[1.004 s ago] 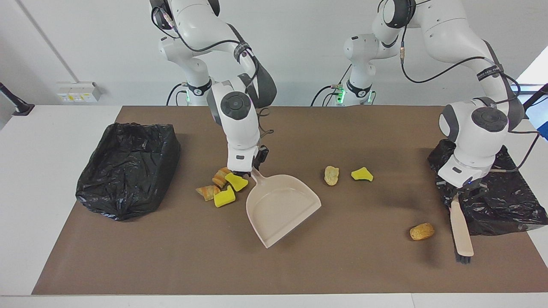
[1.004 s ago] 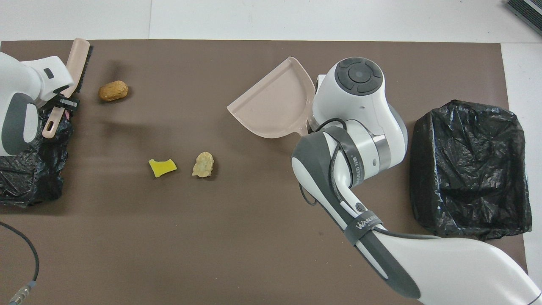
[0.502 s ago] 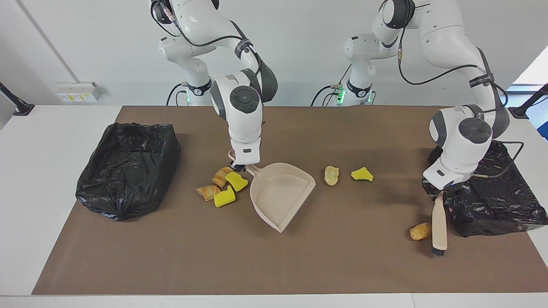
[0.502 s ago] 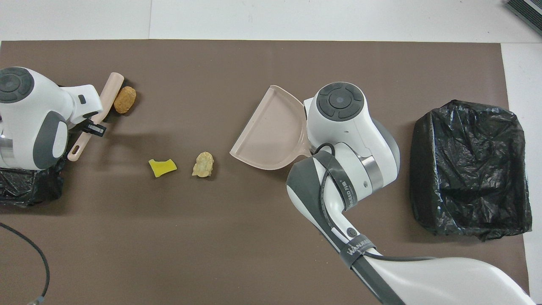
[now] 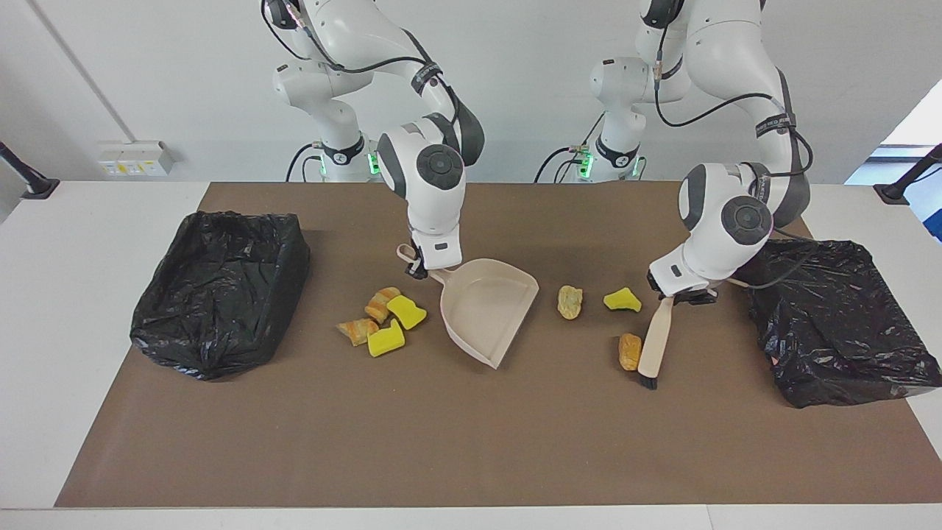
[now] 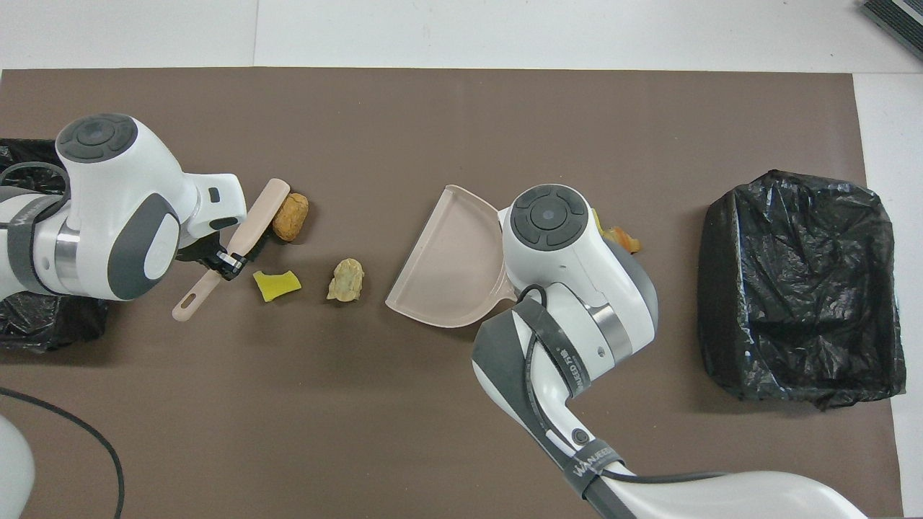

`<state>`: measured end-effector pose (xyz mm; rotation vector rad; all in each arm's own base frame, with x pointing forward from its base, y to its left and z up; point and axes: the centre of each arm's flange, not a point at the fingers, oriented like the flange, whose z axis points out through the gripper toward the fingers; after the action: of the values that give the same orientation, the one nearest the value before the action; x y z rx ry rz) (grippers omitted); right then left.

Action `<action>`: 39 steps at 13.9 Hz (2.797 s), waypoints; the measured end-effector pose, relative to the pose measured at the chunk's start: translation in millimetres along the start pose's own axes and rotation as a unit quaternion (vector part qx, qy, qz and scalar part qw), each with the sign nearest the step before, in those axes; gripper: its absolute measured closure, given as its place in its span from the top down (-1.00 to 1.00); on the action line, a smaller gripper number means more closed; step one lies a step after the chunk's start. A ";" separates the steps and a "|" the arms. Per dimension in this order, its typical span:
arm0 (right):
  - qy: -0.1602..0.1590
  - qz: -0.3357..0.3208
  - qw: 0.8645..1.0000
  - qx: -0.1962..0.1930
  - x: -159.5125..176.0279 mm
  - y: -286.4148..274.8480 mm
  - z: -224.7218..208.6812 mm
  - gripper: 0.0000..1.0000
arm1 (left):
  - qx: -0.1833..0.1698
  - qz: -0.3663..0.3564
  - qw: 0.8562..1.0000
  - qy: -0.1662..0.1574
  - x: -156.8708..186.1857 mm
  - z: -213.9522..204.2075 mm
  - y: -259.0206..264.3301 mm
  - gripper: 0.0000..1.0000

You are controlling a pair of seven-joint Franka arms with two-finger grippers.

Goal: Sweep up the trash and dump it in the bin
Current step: 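Sweep bread and sponge toward the dustpan with the left gripper's brush, then sweep the remaining sponge piece into the dustpan with the left gripper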

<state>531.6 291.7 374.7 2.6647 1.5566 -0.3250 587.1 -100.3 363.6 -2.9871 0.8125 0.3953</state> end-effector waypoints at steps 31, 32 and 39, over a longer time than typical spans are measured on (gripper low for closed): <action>-0.031 -0.086 0.996 0.007 -0.8 -51.5 25.2 -0.37 | -0.084 -0.070 0.992 0.063 -25.4 24.8 221.5 -0.49; -0.032 -0.086 0.996 0.007 -1.0 -51.3 25.3 -0.37 | -0.088 -0.062 0.992 0.064 -26.8 22.6 234.4 -0.49; -0.032 -0.086 0.996 0.007 -0.9 -51.5 25.2 -0.37 | -0.116 -0.038 0.989 0.080 -40.8 -14.0 283.3 -0.49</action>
<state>482.6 313.0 353.9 2.5081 1.7751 -0.4243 414.5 -326.1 400.3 -3.2907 0.7037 0.2654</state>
